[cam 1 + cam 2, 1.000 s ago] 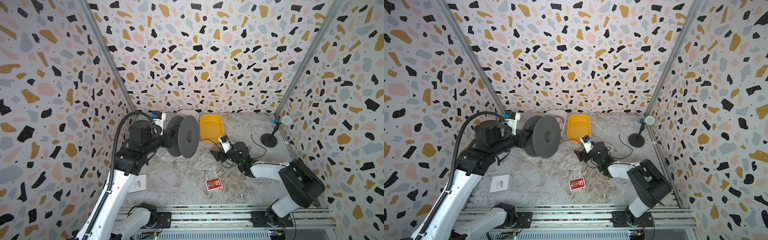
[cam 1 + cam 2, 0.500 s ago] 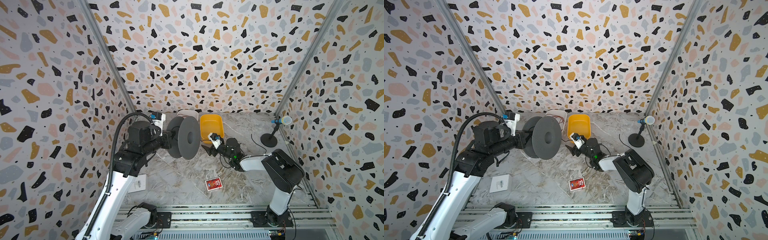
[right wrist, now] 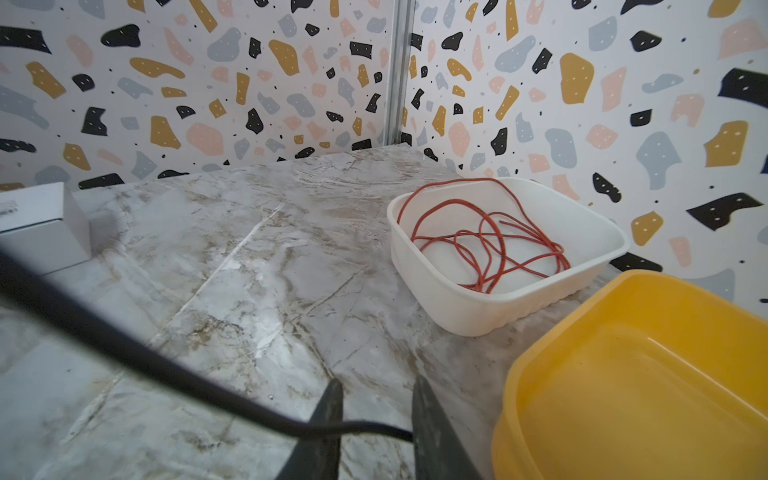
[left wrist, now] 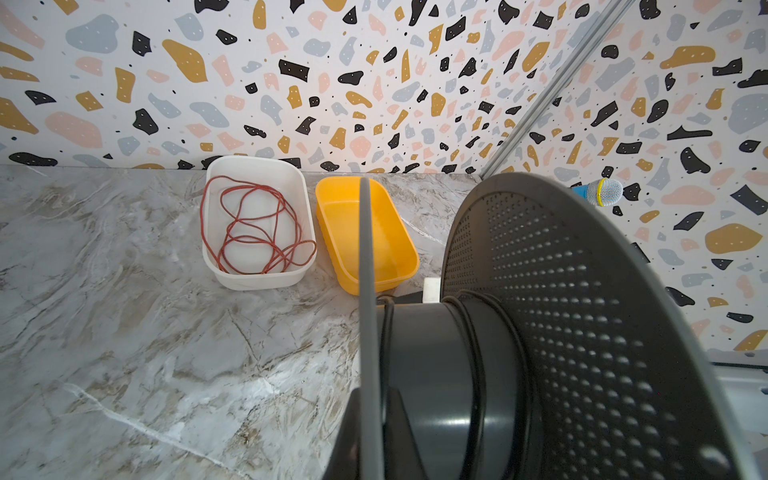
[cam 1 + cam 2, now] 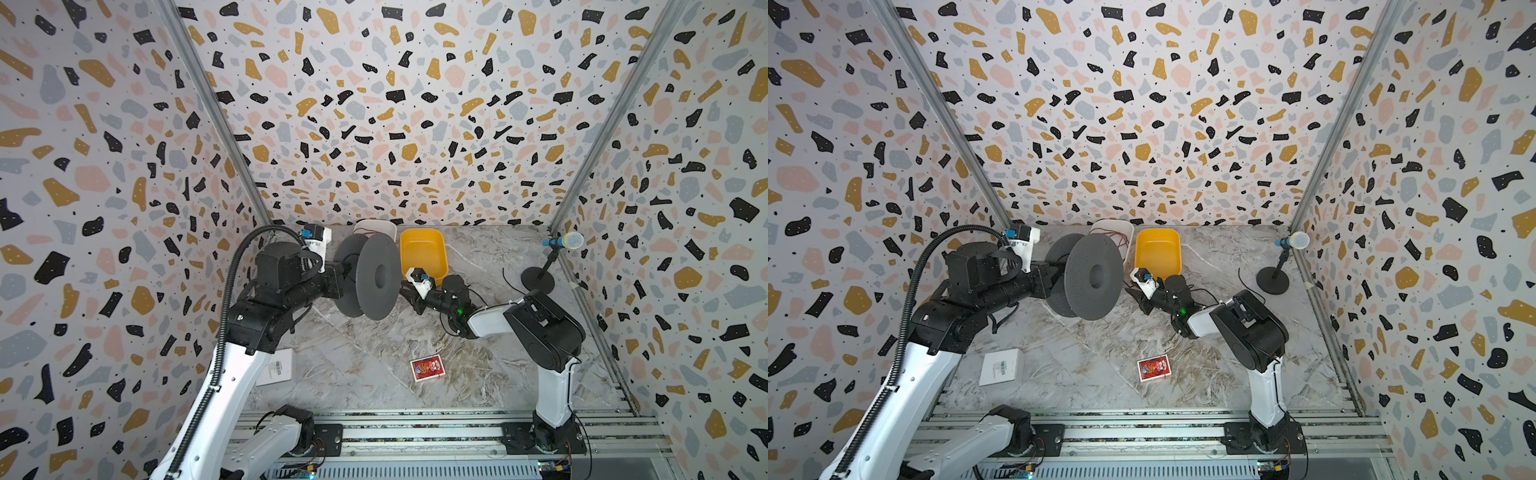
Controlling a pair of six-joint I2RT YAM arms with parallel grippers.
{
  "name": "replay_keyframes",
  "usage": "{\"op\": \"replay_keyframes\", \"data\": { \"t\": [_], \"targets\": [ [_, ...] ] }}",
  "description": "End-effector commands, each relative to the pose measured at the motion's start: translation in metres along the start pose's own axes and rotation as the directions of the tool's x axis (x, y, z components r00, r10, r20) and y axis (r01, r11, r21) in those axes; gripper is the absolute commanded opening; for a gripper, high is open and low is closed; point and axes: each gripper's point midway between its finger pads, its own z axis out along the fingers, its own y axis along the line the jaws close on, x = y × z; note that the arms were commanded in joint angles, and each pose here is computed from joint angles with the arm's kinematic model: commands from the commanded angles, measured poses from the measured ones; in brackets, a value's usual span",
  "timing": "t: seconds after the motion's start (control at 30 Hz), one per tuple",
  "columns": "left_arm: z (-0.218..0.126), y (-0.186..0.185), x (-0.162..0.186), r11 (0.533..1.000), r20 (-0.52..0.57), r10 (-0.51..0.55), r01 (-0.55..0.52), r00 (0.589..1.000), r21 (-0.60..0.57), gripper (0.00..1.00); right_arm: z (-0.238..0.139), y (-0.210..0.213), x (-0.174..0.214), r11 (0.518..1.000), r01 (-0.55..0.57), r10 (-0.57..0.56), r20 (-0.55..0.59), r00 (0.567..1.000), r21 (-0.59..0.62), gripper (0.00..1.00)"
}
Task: Wrap the cables
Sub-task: 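Reach the right gripper to the loose black cable near the spool and grasp it, then carry the black cable up over the grey spool with the right gripper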
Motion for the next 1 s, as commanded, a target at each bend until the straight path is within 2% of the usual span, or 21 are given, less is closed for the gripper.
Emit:
{"op": "replay_keyframes", "data": {
  "t": [0.0,0.07,0.13,0.33,0.53,0.63,0.77,0.97],
  "targets": [
    [-0.019,-0.016,-0.033,0.998,0.119,0.036,-0.04,0.992,0.039,0.0,0.003,0.007,-0.018,1.0,-0.007,0.008,0.06,0.998,-0.019,0.18],
    [-0.02,-0.015,-0.033,0.999,0.12,0.038,-0.042,0.992,0.029,0.0,0.0,0.008,-0.018,1.0,-0.021,0.022,0.066,0.998,-0.018,0.08],
    [-0.021,-0.014,-0.034,0.999,0.123,0.042,-0.045,0.992,0.022,0.0,-0.005,0.011,-0.018,0.999,-0.035,0.036,0.069,0.997,-0.021,0.02],
    [-0.018,-0.009,-0.037,1.0,0.135,0.024,-0.024,0.991,0.0,0.0,-0.018,0.019,-0.012,0.996,-0.085,0.085,0.027,0.996,0.004,0.01],
    [-0.011,0.0,-0.049,0.999,0.19,-0.031,0.038,0.981,-0.035,0.0,-0.028,0.035,0.006,0.991,-0.11,0.115,-0.069,0.991,0.079,0.0],
    [-0.009,0.015,-0.055,0.991,0.238,-0.074,0.098,0.968,-0.093,0.0,-0.027,0.046,0.017,0.987,-0.094,0.113,-0.139,0.984,0.133,0.0],
    [0.005,0.027,-0.052,0.979,0.258,-0.137,0.17,0.956,-0.111,0.0,-0.026,0.064,0.018,0.982,-0.062,0.097,-0.195,0.976,0.178,0.0],
    [0.03,0.056,-0.038,0.952,0.279,-0.184,0.242,0.942,-0.188,0.0,-0.026,0.095,0.001,0.974,0.089,-0.034,-0.252,0.967,0.209,0.0]
  ]
}}
